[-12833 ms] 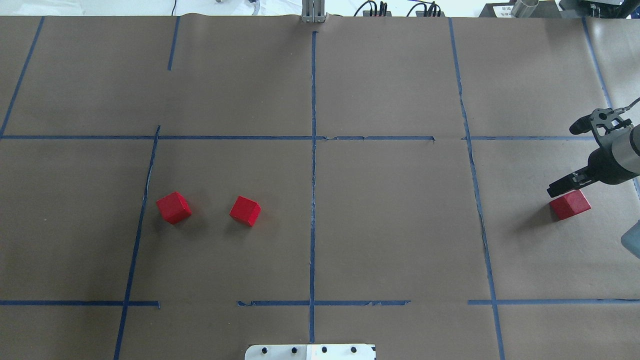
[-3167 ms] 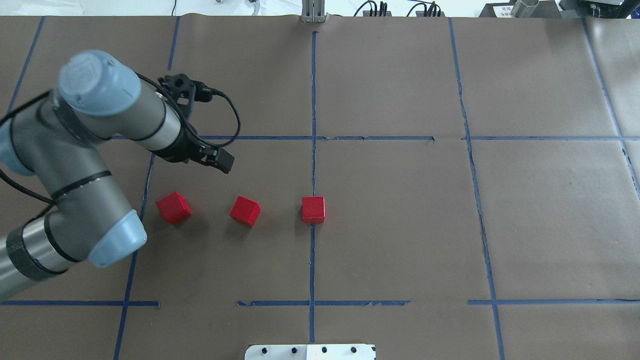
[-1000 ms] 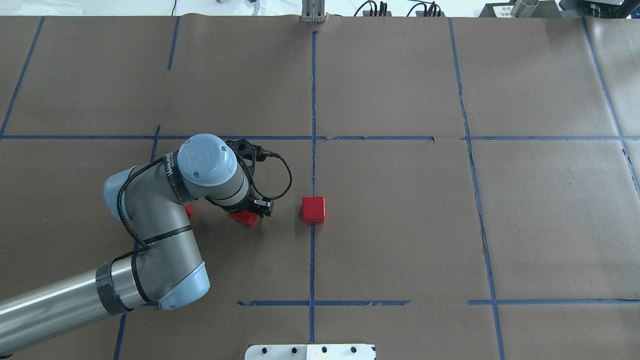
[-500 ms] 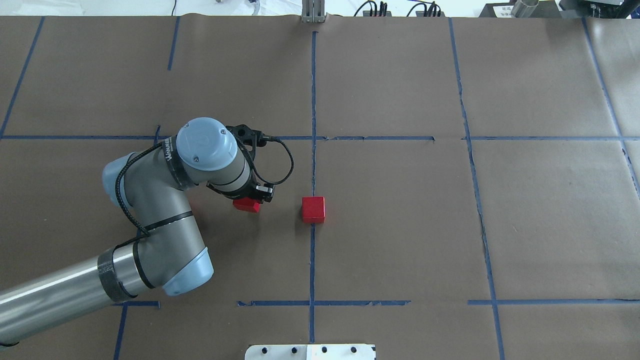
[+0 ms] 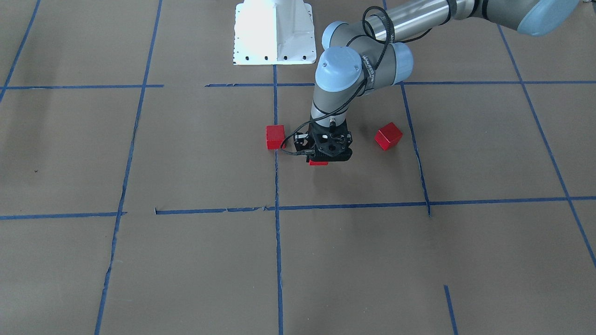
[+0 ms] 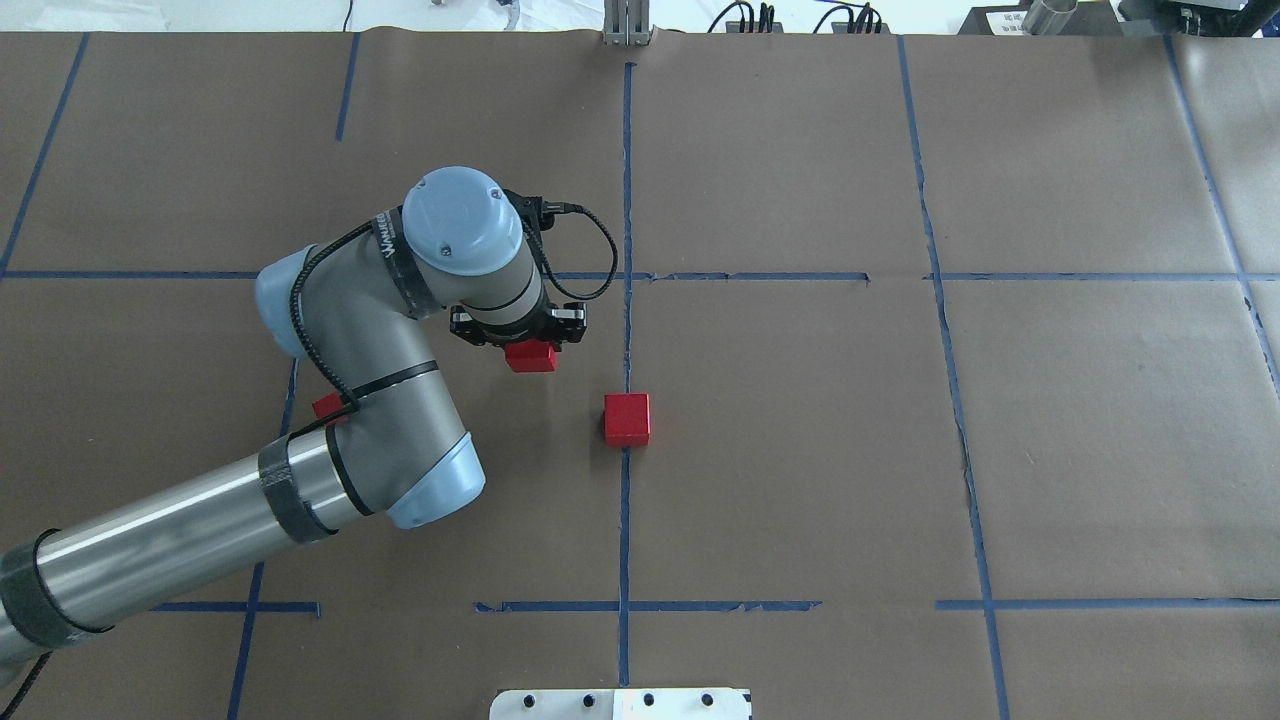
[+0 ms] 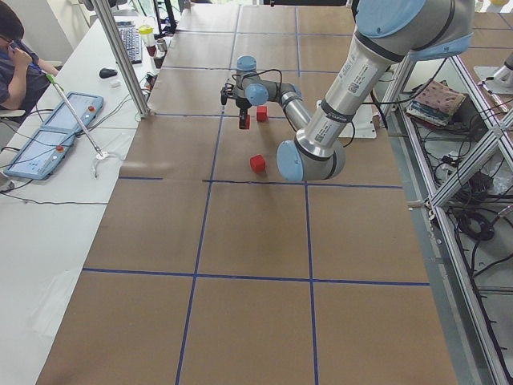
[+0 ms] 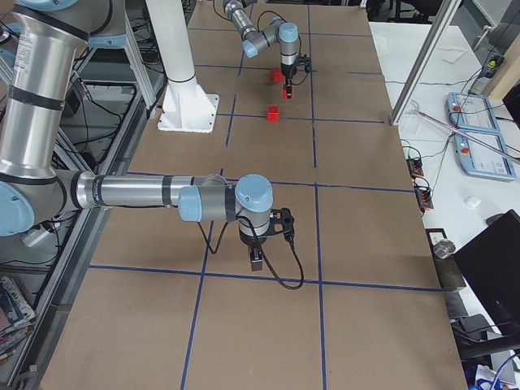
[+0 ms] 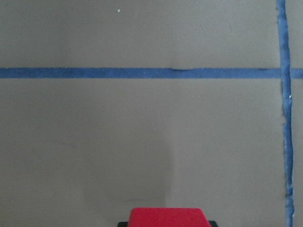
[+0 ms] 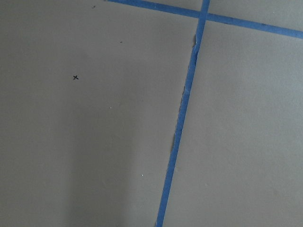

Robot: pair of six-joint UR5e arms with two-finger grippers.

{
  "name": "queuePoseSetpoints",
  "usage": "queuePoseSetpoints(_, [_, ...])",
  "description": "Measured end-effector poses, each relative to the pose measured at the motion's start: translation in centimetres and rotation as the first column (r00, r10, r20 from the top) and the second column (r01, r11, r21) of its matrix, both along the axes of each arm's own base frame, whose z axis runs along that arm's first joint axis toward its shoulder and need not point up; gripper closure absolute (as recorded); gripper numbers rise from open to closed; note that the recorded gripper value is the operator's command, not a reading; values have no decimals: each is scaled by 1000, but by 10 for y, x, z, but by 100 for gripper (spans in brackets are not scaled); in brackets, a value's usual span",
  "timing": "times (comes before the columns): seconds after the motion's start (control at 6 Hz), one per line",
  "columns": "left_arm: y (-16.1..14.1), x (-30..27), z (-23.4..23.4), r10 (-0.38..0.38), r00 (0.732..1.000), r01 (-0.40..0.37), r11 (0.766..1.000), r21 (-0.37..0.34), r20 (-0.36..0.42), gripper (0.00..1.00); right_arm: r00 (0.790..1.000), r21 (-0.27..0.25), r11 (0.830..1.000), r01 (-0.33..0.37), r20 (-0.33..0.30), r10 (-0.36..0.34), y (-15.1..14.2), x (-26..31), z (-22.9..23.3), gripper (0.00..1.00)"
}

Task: Form red blocks into L shape at center
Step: 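Carry the red cube with the left gripper just nearer the robot than the placed cube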

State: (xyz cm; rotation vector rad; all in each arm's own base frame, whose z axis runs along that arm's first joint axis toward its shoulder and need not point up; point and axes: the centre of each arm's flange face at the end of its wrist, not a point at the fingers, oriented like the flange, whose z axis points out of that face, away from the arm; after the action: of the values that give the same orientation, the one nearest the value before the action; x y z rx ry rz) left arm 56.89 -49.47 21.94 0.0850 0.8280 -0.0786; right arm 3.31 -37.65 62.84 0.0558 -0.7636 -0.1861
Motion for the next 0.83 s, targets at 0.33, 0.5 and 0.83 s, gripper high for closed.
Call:
queuePoseSetpoints(0.33, [-17, 37, -29, 0, 1000, 0, 1000, -18, 14, 64, 1000, 0, 1000, 0, 0, 0, 0, 0, 1, 0])
queuePoseSetpoints(0.5, [-14, 53, -38, 11, 1000, -10, 1000, -25, 19, 63, 1000, -1, 1000, 0, -1, 0, -1, 0, 1, 0])
queuePoseSetpoints(0.83, [1, 70, -45, 31, 999, -31, 999, -31, 18, 63, 1000, 1, 1000, 2, 0, -2, -1, 0, 1, 0])
